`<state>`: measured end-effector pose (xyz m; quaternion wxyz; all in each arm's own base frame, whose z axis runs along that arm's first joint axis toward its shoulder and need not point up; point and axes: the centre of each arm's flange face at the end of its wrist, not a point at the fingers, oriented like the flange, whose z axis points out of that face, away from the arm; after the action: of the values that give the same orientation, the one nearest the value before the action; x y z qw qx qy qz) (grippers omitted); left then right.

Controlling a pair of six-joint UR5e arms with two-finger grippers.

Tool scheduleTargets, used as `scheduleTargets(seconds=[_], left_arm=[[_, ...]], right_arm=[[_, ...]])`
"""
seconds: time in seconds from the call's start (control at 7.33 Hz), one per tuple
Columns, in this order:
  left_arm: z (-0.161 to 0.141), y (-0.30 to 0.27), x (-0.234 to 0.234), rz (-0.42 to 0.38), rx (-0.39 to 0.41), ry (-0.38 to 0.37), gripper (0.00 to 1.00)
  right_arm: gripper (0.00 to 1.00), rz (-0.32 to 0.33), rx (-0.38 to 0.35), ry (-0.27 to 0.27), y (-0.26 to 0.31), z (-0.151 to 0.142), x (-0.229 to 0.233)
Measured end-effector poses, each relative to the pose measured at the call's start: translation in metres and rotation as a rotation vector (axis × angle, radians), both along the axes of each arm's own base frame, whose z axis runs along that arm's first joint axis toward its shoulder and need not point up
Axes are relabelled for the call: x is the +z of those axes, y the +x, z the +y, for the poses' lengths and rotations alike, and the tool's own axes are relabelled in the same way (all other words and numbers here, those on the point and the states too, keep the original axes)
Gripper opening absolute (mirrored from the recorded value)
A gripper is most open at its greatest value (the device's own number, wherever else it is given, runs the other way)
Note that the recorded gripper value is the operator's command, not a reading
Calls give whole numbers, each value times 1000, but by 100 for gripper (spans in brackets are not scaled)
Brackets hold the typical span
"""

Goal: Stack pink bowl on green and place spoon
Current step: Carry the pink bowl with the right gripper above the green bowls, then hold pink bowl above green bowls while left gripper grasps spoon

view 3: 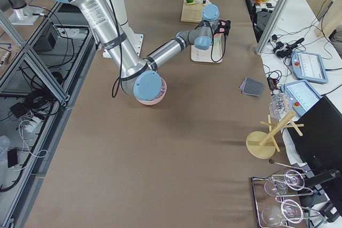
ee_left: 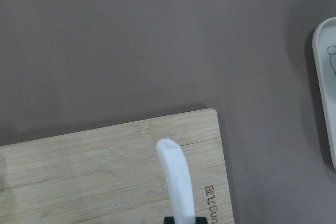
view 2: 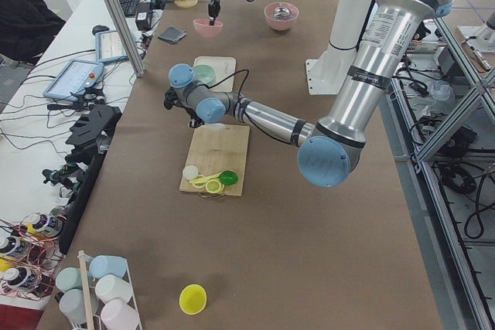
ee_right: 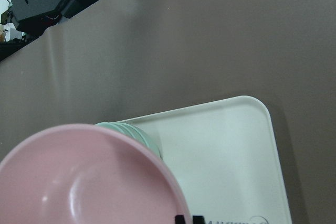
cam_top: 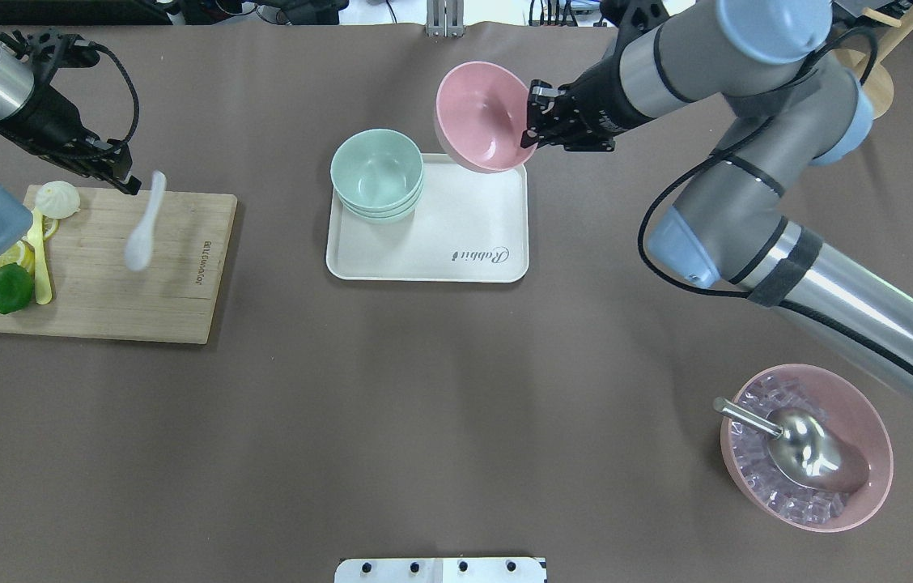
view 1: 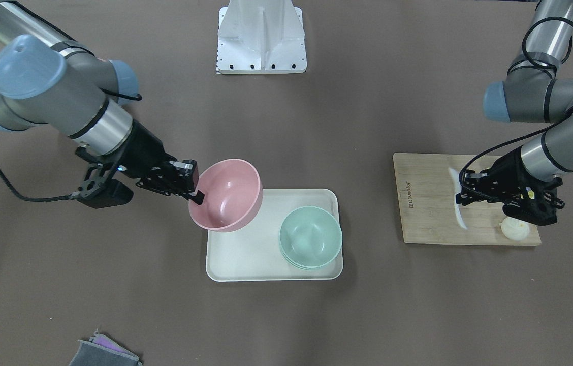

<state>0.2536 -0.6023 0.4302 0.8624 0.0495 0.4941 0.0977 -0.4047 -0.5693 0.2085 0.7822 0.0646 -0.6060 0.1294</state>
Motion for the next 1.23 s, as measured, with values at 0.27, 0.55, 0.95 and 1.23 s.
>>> scheduleTargets(seconds=[0.27, 0.55, 0.95, 1.23], left_arm=[[-1, 1, 0, -1, -3, -2, 0], [-2, 1, -2, -1, -5, -3, 0], [-2, 1, -4, -1, -6, -1, 0], [-2, 1, -4, -1, -6, -1, 0]], right_arm=[[0, 18, 46, 14, -53, -20, -34], [0, 21, 58, 14, -71, -33, -55], [0, 9, 62, 21, -68, -34, -65], [0, 7, 63, 21, -67, -33, -65]])
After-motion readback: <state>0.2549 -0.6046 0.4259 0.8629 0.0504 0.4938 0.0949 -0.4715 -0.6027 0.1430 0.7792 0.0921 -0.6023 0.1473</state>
